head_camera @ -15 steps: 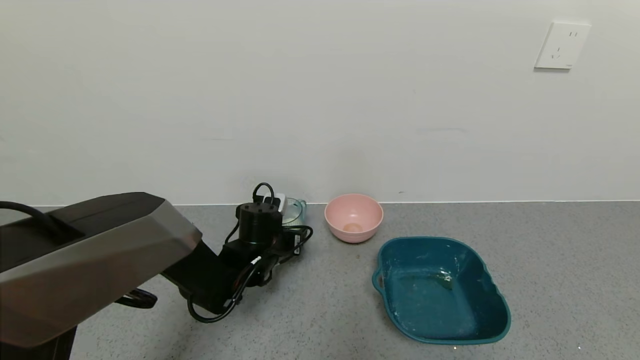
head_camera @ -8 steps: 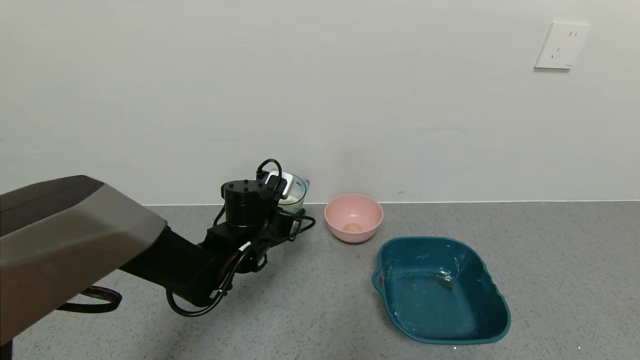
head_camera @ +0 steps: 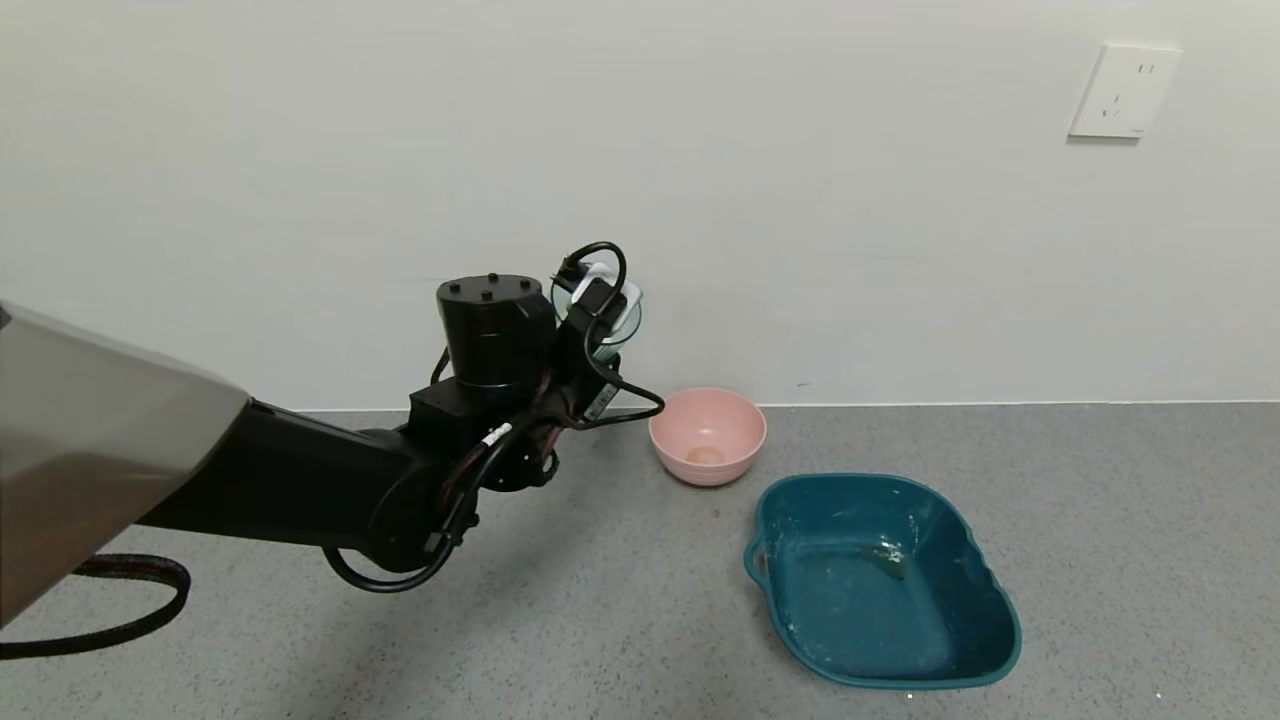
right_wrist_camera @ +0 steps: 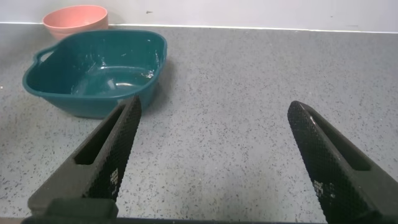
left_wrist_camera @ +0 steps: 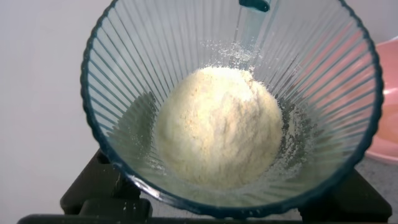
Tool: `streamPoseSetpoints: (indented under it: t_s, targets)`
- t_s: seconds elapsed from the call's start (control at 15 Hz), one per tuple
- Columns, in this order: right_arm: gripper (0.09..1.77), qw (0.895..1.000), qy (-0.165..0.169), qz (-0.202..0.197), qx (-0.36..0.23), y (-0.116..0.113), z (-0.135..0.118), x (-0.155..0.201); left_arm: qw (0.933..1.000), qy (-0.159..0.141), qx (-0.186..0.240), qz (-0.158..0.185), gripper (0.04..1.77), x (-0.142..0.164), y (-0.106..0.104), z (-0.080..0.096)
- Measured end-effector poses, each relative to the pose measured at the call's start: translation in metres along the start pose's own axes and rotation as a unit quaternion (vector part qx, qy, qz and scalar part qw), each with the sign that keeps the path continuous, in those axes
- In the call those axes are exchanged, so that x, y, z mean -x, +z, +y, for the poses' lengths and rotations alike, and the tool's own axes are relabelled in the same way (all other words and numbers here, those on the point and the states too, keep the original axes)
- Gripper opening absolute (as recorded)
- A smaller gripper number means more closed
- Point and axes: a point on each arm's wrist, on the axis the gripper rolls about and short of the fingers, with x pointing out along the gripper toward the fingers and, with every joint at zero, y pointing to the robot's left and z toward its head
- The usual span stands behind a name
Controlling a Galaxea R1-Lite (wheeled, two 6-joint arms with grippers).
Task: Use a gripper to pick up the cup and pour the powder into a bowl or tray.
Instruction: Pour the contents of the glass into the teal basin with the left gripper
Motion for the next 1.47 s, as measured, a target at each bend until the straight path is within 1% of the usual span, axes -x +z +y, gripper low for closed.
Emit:
streamPoseSetpoints:
  t_s: [0.13,0.2,0.33,0.6,0.8,1.0,1.13,1.27,1.33,1.47]
  targets:
    - [1.71,1.000,0.000,0.000,0.000,0.000,0.000,0.000,0.9999,0.009,-0.007,-0.004,1.30,0.007,0.018,-0.014]
    - [1.71,1.000,0.000,0.000,0.000,0.000,0.000,0.000,0.9999,0.008,-0.009,-0.005,1.30,0.010,0.026,-0.021]
    - [1.71,1.000,0.000,0.000,0.000,0.000,0.000,0.000,0.9997,-0.007,-0.020,-0.015,1.30,0.017,0.036,-0.035]
    - [1.71,1.000,0.000,0.000,0.000,0.000,0.000,0.000,0.9958,-0.014,-0.087,-0.023,1.30,0.029,0.047,-0.058]
    - [1.71,1.000,0.000,0.000,0.000,0.000,0.000,0.000,0.9891,-0.014,-0.145,-0.018,1.30,0.039,0.051,-0.077]
    - [1.71,1.000,0.000,0.000,0.000,0.000,0.000,0.000,0.9786,-0.021,-0.202,-0.032,1.30,0.052,0.058,-0.095]
    - [1.71,1.000,0.000,0.000,0.000,0.000,0.000,0.000,0.9710,-0.014,-0.235,-0.040,1.30,0.057,0.060,-0.106]
    - [1.71,1.000,0.000,0.000,0.000,0.000,0.000,0.000,0.9584,-0.005,-0.282,-0.046,1.30,0.059,0.060,-0.114]
    - [1.71,1.000,0.000,0.000,0.000,0.000,0.000,0.000,0.9507,0.001,-0.306,-0.049,1.30,0.058,0.059,-0.117]
    - [1.71,1.000,-0.001,0.000,0.000,0.000,0.000,0.000,0.9325,0.008,-0.357,-0.051,1.30,0.056,0.058,-0.120]
